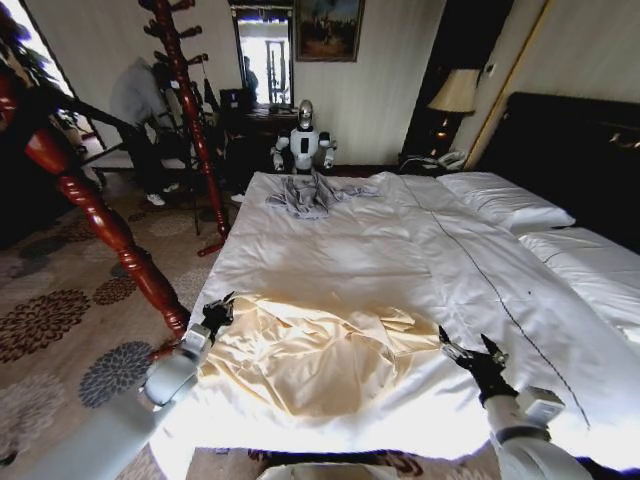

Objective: Pick up the clothes from the bed and hang them on the clothes hanger.

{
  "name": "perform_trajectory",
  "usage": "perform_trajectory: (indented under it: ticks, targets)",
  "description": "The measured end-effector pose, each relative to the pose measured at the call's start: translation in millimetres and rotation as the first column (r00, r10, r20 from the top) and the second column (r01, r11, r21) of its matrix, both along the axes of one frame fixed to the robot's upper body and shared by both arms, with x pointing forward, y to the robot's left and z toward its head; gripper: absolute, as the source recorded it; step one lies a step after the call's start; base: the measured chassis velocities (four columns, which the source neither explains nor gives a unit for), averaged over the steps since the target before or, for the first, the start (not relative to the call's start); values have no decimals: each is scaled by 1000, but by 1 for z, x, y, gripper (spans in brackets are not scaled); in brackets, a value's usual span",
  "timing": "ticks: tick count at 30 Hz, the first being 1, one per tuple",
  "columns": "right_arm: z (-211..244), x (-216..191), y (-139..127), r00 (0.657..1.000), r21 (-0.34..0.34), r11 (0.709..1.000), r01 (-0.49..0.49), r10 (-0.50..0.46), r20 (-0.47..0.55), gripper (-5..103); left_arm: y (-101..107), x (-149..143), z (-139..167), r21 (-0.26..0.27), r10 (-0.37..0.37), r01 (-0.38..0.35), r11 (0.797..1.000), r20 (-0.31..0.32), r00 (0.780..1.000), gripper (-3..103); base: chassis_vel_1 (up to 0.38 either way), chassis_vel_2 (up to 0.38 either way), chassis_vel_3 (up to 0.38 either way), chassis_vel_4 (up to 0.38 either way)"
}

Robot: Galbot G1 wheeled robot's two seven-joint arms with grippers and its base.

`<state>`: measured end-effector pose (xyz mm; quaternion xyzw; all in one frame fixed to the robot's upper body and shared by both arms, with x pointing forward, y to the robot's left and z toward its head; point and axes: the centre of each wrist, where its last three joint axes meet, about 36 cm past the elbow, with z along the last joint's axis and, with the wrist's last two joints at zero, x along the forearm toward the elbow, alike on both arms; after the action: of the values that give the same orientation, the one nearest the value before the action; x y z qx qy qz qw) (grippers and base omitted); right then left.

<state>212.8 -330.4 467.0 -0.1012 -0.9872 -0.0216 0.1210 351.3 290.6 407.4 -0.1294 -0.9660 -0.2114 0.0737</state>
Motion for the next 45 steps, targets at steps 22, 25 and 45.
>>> perform_trajectory:
  ticks: [22, 25, 45]
  targets:
    - [7, 43, -17, 972, -97, 972, -212, 200, -120, 100, 56, -67, -28, -57, 333, -333, 941, -16, 943, 1, 0, 0, 0, 0]
    - [-1, 42, -13, 966, -83, 971, -225, 212, -146, 100, 76, -70, -28, -60, 403, -404, 913, -14, 915, 1, 0, 0, 0, 0]
    - [-58, 29, 16, 828, -447, 697, -560, 468, -308, 100, 57, -97, -32, -71, 407, -408, 910, -28, 913, 1, 0, 0, 0, 0]
